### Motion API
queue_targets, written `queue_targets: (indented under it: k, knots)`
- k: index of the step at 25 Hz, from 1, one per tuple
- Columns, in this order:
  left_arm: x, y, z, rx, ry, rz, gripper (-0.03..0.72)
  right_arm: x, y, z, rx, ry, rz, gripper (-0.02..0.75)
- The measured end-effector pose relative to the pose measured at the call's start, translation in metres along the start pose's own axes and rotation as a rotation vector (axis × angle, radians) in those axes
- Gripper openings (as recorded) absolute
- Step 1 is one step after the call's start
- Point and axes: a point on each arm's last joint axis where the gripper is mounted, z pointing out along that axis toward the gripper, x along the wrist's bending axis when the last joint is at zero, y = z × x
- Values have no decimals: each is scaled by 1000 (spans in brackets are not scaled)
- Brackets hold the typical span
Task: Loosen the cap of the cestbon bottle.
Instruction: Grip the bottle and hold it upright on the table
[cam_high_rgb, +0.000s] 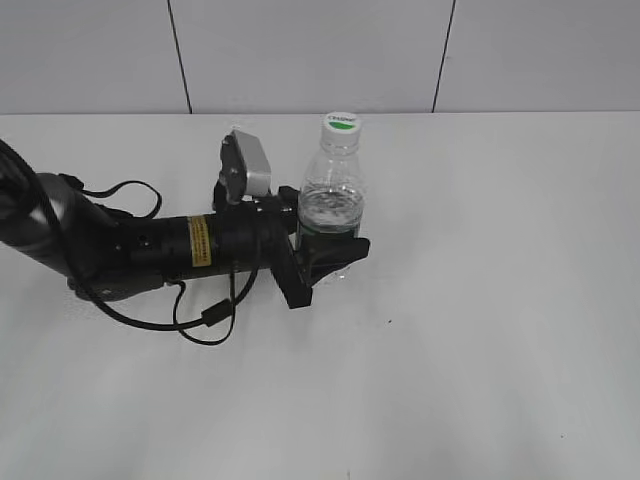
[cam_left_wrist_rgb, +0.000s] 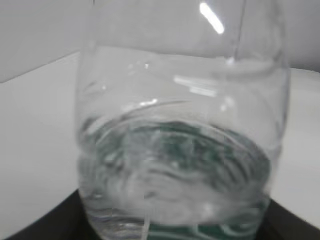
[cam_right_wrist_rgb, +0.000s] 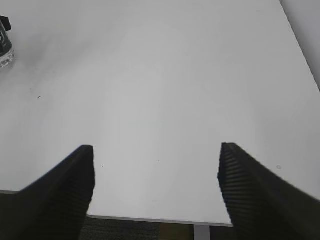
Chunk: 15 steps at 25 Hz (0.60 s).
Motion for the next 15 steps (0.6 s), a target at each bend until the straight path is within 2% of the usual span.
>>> queue_targets:
  k: [10,15]
  knots:
    - [4,-27,2,22,59,-86,403,0,0,0,0,0,0,588]
    - [2,-30,7,17,82,-109,403,0,0,0,0,0,0,588]
